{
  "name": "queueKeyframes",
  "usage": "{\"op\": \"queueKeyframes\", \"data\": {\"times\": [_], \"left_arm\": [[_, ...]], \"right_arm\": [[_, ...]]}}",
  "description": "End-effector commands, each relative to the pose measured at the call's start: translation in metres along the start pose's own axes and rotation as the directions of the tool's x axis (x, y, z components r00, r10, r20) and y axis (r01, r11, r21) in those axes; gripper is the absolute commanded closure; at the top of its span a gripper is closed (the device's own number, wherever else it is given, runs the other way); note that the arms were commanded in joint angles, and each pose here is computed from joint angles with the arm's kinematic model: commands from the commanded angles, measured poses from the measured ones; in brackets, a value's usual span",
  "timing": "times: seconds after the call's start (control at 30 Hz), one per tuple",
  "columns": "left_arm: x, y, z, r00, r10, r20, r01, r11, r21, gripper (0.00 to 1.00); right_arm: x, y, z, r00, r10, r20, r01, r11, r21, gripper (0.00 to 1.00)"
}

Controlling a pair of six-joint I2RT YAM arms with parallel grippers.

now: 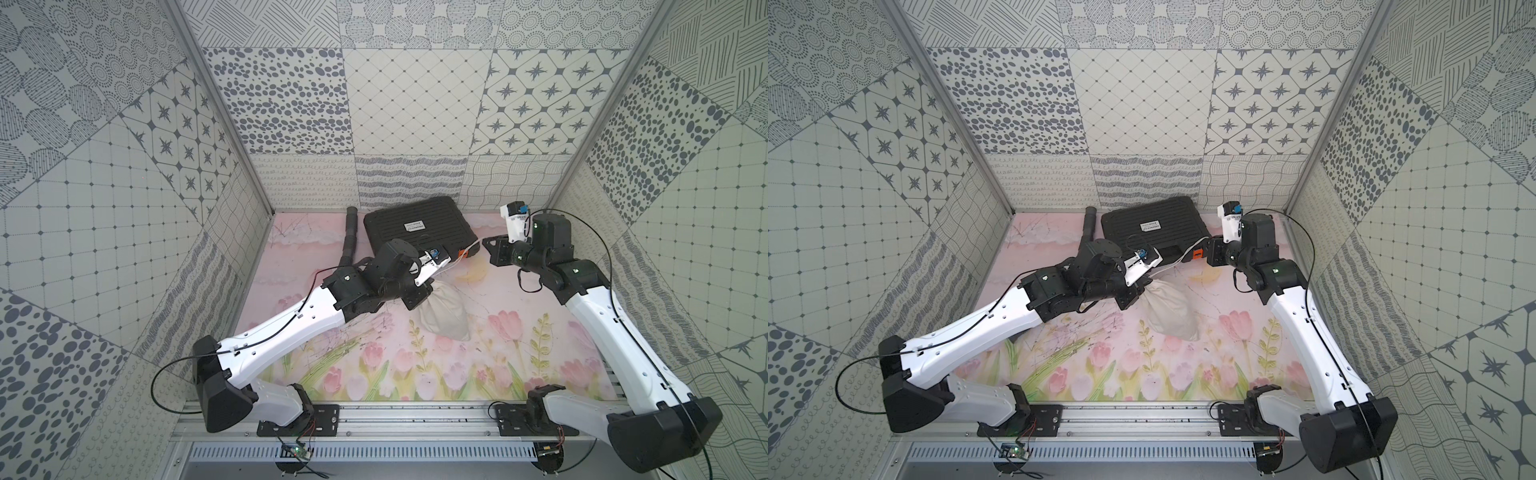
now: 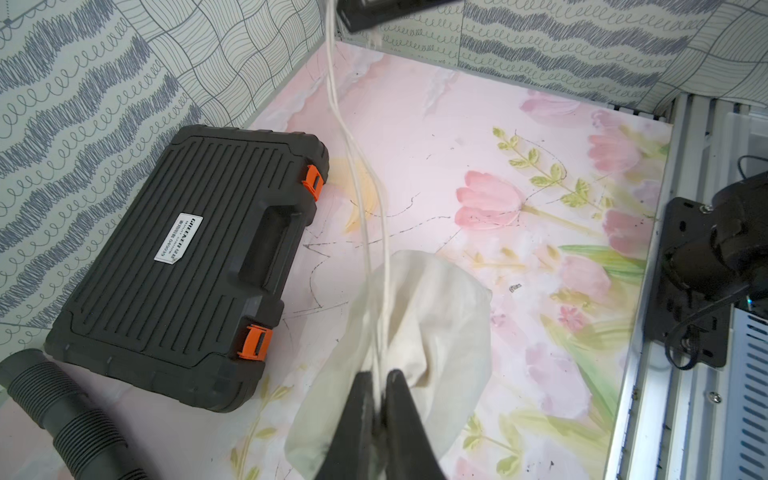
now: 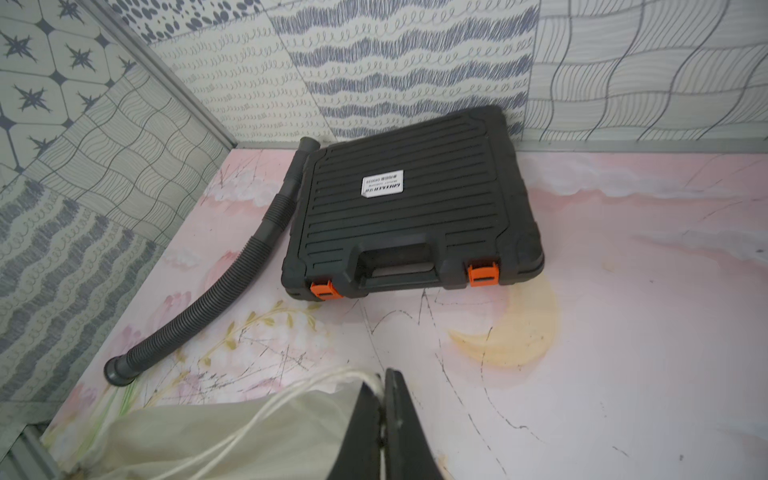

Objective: Close the soil bag
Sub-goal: Frap the soil bag at the center of the board, then pick up the soil bag from the center of the board.

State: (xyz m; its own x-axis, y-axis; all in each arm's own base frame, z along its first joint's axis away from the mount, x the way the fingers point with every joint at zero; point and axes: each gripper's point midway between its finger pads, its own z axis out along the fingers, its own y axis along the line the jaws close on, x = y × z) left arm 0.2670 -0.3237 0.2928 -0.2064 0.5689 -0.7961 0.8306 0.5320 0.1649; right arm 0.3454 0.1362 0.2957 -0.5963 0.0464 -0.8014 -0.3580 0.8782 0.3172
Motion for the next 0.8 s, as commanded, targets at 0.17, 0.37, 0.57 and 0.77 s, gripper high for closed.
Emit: {"op": "queueKeyframes", "data": {"times": [0.17,0.37,0.57,0.77], "left_arm": [[-0.006,0.004,0.007,0.994,-0.081,-0.067,0.083,0.996,0.029,1.00],[-0.015,0.004,0.013,0.994,-0.086,-0.073,0.089,0.995,0.043,1.00],[-0.019,0.002,0.012,0.993,-0.102,-0.061,0.105,0.993,0.058,1.00],[-0.021,0.001,0.008,0.993,-0.104,-0.060,0.108,0.992,0.067,1.00]], "right_arm": [[0.036,0.023,0.010,0.993,-0.014,-0.118,-0.010,0.981,-0.195,0.27],[0.022,0.022,-0.035,0.993,-0.113,0.029,0.116,0.987,-0.113,0.16],[0.035,0.052,-0.069,0.937,-0.251,0.244,0.293,0.944,-0.153,0.14],[0.067,0.089,-0.053,0.873,-0.402,0.277,0.463,0.862,-0.207,0.10]]}}
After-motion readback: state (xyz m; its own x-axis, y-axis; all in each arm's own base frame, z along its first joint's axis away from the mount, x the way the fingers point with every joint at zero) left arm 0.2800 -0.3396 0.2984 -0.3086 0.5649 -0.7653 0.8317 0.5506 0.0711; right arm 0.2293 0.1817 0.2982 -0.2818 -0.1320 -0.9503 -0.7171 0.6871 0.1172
